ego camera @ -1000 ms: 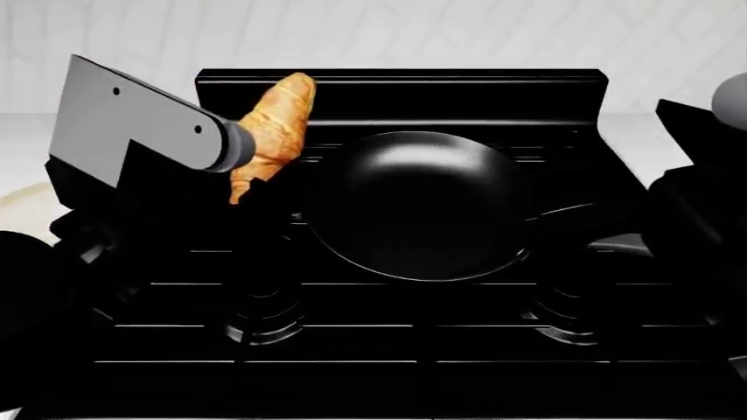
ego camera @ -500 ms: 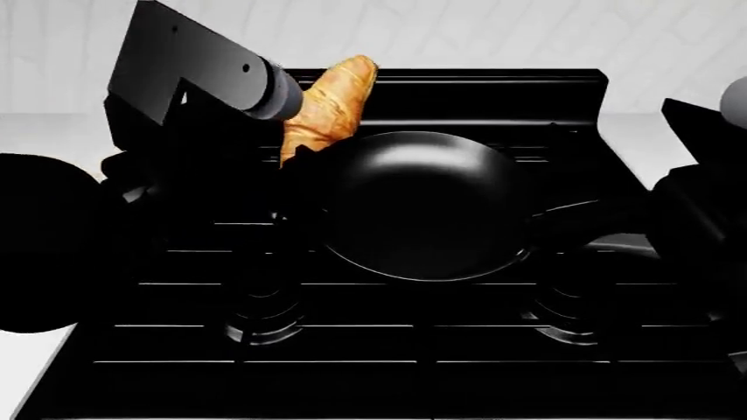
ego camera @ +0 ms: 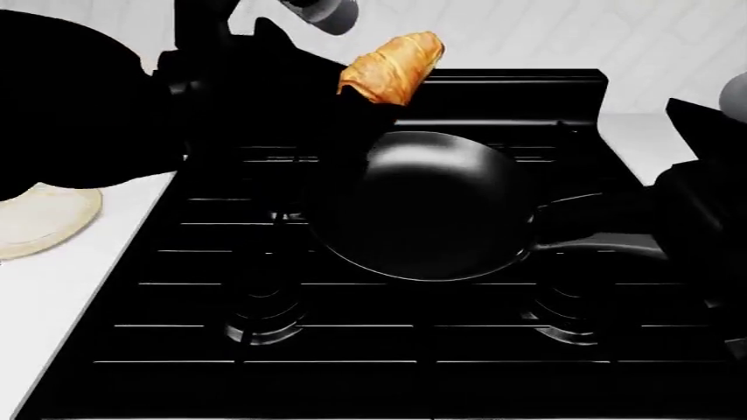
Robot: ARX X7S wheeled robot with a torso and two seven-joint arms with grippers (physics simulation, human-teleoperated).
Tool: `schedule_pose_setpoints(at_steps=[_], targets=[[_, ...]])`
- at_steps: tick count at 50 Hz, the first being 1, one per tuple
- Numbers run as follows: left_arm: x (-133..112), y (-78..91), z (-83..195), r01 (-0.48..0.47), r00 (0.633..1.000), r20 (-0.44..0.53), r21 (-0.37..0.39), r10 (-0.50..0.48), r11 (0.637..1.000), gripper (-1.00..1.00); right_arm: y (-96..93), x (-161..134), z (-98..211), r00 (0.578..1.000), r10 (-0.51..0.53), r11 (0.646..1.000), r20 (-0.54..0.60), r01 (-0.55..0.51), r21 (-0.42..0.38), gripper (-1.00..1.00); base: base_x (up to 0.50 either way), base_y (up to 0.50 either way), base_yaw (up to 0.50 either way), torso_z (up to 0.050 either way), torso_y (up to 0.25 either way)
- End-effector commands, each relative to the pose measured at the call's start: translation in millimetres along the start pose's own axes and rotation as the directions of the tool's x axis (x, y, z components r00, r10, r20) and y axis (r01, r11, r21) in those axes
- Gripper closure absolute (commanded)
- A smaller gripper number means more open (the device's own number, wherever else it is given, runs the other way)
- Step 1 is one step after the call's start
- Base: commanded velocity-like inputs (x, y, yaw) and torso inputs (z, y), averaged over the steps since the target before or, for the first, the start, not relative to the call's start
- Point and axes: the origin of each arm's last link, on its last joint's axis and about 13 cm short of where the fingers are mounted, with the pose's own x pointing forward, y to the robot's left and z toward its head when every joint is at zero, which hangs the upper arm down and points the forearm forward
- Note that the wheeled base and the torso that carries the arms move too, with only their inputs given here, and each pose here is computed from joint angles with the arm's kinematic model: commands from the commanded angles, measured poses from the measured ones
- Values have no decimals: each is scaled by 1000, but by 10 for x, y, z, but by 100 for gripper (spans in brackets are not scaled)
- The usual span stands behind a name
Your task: Pick the croissant and place it on the pan. Then turn on the stove to warm the croissant.
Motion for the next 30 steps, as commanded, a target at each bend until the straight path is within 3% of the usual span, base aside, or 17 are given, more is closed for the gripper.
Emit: schedule_pose_setpoints(at_steps=[1, 14, 30], targets=[[176, 253, 141, 54, 997, -53, 21, -53, 998, 100, -2, 95, -38, 1000, 3, 1000, -26, -3, -4, -100, 0, 0, 0, 0, 0], [443, 393, 63, 107, 987, -126, 68, -98, 992, 100, 47, 253, -104, 997, 46, 999, -63, -46, -7, -100, 0, 0, 0, 0, 0], [721, 495, -133, 158, 973, -171, 25, -152, 987, 100, 100, 385, -107, 994, 78, 997, -82, -79, -9, -100, 0, 0, 0, 0, 0]])
